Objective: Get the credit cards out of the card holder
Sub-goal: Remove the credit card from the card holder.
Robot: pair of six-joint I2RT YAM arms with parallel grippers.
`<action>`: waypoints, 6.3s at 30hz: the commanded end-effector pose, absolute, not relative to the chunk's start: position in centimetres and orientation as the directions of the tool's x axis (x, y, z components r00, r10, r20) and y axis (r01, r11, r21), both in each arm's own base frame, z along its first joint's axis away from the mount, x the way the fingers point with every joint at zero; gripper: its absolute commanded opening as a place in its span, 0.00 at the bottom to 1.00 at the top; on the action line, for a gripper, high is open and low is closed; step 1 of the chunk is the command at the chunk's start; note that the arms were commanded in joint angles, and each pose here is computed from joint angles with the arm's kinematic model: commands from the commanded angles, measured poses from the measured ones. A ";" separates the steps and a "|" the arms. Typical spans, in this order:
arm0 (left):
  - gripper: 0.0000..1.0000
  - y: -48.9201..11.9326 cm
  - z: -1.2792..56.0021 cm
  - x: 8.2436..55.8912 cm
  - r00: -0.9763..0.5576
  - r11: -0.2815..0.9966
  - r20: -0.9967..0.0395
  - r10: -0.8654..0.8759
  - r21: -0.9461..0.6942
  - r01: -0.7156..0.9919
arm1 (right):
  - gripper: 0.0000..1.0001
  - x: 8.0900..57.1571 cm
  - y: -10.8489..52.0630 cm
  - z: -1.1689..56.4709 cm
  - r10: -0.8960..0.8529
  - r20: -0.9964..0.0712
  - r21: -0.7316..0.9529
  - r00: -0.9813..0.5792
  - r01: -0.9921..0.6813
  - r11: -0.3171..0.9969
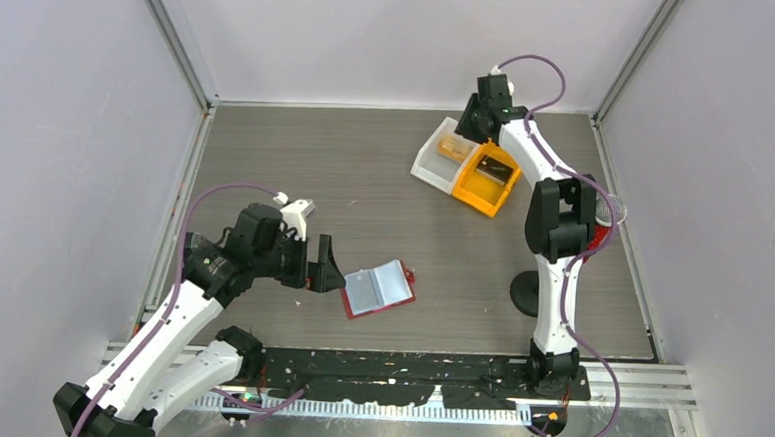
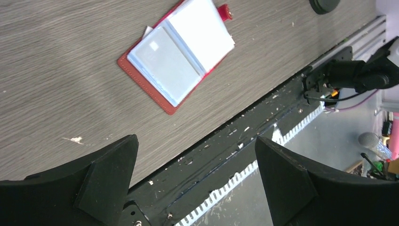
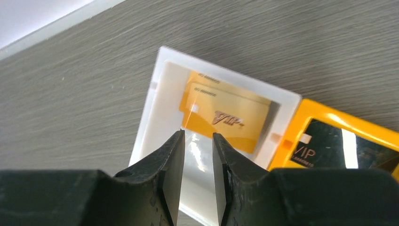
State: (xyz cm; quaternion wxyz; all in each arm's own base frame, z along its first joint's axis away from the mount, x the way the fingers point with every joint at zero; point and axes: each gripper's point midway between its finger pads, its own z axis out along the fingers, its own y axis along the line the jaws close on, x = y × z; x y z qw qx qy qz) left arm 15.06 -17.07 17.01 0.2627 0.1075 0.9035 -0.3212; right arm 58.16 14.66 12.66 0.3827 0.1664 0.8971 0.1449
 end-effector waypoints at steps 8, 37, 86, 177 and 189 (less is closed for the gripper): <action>0.95 -16.2 16.7 15.5 -0.842 0.812 -0.539 0.004 -0.489 0.317 | 0.36 52.9 22.3 19.3 0.140 -0.776 0.312 -0.615 -0.181 0.933; 0.91 -12.9 20.4 17.1 -0.681 0.876 -0.720 -0.135 -0.409 0.258 | 0.81 21.9 36.9 9.5 -0.176 -0.672 0.266 -0.719 -0.456 0.849; 0.95 -13.2 15.6 16.3 -0.762 0.877 -0.628 -0.159 -0.445 0.183 | 0.58 18.0 41.5 6.0 -0.202 -0.625 0.337 -0.754 -0.494 0.801; 0.86 -10.1 13.4 22.2 -0.779 0.977 -0.596 -0.197 -0.184 -0.106 | 0.61 18.1 39.4 9.4 -0.106 -0.679 0.399 -0.727 -0.486 0.778; 0.90 -9.0 11.9 21.1 -0.821 0.966 -0.519 -0.239 -0.212 -0.147 | 0.70 18.5 41.1 6.3 -0.182 -0.658 0.299 -0.730 -0.476 0.827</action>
